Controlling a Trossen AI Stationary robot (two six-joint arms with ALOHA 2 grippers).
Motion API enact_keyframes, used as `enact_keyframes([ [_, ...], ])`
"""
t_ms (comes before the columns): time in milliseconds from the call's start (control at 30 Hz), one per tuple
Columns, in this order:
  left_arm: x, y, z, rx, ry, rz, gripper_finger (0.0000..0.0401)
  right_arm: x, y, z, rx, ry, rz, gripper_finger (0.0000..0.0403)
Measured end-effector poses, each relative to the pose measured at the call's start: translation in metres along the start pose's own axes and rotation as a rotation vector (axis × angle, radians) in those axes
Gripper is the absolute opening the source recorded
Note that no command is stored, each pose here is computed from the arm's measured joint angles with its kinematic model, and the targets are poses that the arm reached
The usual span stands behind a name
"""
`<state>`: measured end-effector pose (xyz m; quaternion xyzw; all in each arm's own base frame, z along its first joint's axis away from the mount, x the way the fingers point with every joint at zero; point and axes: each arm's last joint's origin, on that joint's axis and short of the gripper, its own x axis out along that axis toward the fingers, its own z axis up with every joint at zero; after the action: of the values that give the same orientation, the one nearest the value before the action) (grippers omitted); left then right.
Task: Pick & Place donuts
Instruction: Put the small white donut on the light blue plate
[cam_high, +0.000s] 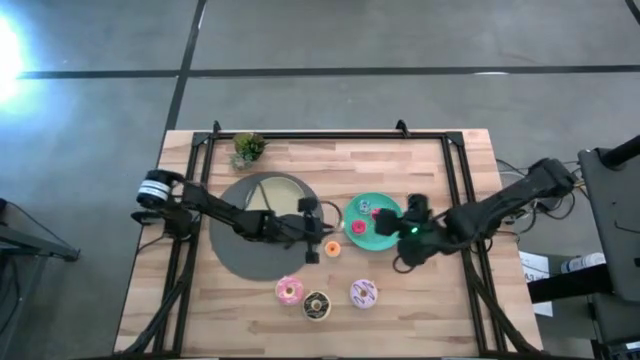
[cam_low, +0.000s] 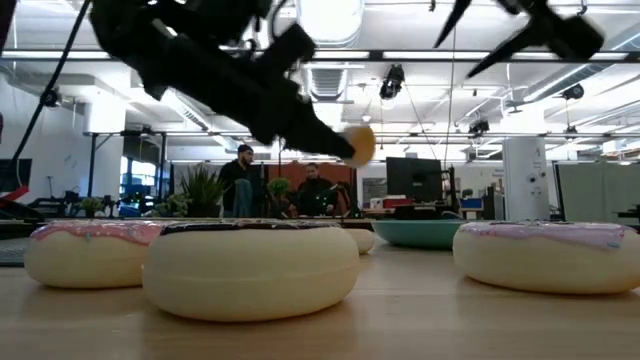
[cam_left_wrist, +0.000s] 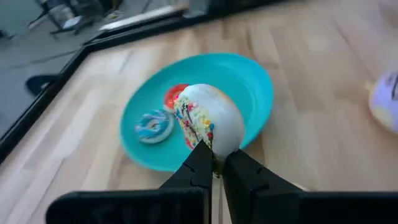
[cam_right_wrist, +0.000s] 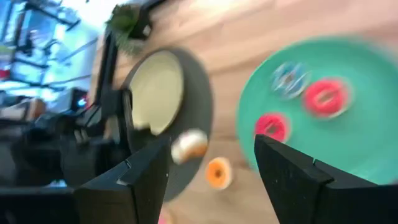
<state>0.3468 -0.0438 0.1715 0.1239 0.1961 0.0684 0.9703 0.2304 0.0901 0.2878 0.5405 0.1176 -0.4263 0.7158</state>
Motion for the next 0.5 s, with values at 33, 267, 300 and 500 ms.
enact_keyframes([
  [33, 0.006, -0.002, 0.001, 0.036, 0.010, -0.003, 0.0001, -0.008, 0.000, 0.007, -0.016, -0.014, -0.019, 0.0224],
  [267, 0.055, -0.016, 0.013, 0.184, 0.094, -0.032, 0.0001, -0.043, 0.011, 0.039, -0.069, -0.095, -0.055, 0.0224],
  [300, 0.062, -0.018, 0.016, 0.193, 0.106, -0.035, 0.0001, -0.047, 0.013, 0.042, -0.067, -0.102, -0.046, 0.0224],
  [500, 0.089, -0.027, 0.032, 0.299, 0.171, -0.068, 0.0000, -0.062, 0.018, 0.056, -0.069, -0.116, 0.013, 0.0224],
])
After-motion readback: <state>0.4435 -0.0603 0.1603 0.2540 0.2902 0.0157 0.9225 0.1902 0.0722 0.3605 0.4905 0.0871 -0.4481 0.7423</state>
